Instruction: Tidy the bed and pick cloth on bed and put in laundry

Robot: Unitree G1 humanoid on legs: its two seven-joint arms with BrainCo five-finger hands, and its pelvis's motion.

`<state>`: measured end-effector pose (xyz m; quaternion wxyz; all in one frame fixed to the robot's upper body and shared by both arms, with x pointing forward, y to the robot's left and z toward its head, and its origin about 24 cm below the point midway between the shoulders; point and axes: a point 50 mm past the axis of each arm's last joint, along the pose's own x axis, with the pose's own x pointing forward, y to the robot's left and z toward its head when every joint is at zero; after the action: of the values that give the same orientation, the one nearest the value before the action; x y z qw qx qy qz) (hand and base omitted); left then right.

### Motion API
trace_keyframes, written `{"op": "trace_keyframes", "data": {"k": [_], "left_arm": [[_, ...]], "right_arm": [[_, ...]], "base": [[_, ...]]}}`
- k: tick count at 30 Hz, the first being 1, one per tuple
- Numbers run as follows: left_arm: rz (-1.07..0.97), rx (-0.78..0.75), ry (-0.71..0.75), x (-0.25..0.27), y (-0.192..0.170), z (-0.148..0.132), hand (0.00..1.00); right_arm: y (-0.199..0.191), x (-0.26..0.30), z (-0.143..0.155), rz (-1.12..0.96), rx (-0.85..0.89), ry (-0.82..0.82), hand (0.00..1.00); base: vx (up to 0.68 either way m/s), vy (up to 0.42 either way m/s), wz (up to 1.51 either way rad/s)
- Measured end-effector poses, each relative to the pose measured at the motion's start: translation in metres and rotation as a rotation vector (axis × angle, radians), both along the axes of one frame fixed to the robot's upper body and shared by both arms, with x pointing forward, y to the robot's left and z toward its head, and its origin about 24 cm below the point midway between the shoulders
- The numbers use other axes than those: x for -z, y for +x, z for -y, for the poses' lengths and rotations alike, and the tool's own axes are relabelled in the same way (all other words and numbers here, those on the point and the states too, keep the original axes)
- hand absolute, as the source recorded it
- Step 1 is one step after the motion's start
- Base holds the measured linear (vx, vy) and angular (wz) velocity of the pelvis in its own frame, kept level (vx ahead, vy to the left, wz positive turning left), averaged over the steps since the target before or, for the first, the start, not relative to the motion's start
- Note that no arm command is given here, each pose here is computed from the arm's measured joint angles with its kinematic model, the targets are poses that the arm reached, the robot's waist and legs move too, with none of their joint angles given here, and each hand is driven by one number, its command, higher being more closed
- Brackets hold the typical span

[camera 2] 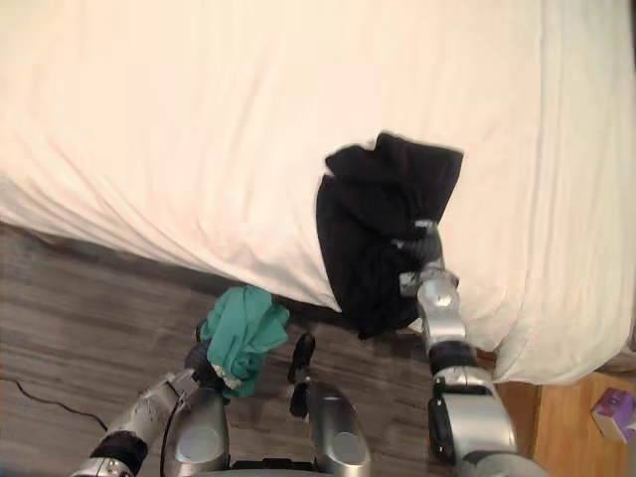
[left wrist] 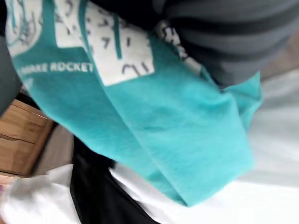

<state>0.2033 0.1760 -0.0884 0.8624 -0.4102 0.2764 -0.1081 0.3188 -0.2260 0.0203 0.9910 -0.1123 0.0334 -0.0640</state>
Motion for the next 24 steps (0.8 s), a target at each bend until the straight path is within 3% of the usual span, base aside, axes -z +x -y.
{"op": "trace_keyframes", "data": {"k": [5,8,15,18,24], "left_arm": [[-0.131,-0.186,-0.048,0.025,-0.036,0.022,1.0],[-0.255,-0.246,0.017,0.04,-0.054,0.025,1.0],[-0.352,-0.256,0.146,0.047,-0.063,0.019,1.0],[-0.358,-0.179,0.206,0.049,-0.064,0.026,1.0],[-0.445,-0.124,0.322,0.059,-0.072,0.022,1.0]], "right_arm": [[-0.045,0.046,0.008,-0.14,-0.051,0.07,1.0],[-0.086,0.077,0.021,-0.261,-0.028,0.086,1.0],[-0.153,0.107,0.054,-0.5,0.023,-0.015,1.0],[-0.193,0.114,0.095,-0.646,0.174,-0.025,1.0],[-0.284,0.125,0.133,-0.815,0.603,0.058,1.0]], "base": [[0.12,0.068,0.18],[0.1,0.098,1.16],[0.0,0.104,1.51],[-0.04,0.123,2.15],[0.11,0.162,1.52]]}}
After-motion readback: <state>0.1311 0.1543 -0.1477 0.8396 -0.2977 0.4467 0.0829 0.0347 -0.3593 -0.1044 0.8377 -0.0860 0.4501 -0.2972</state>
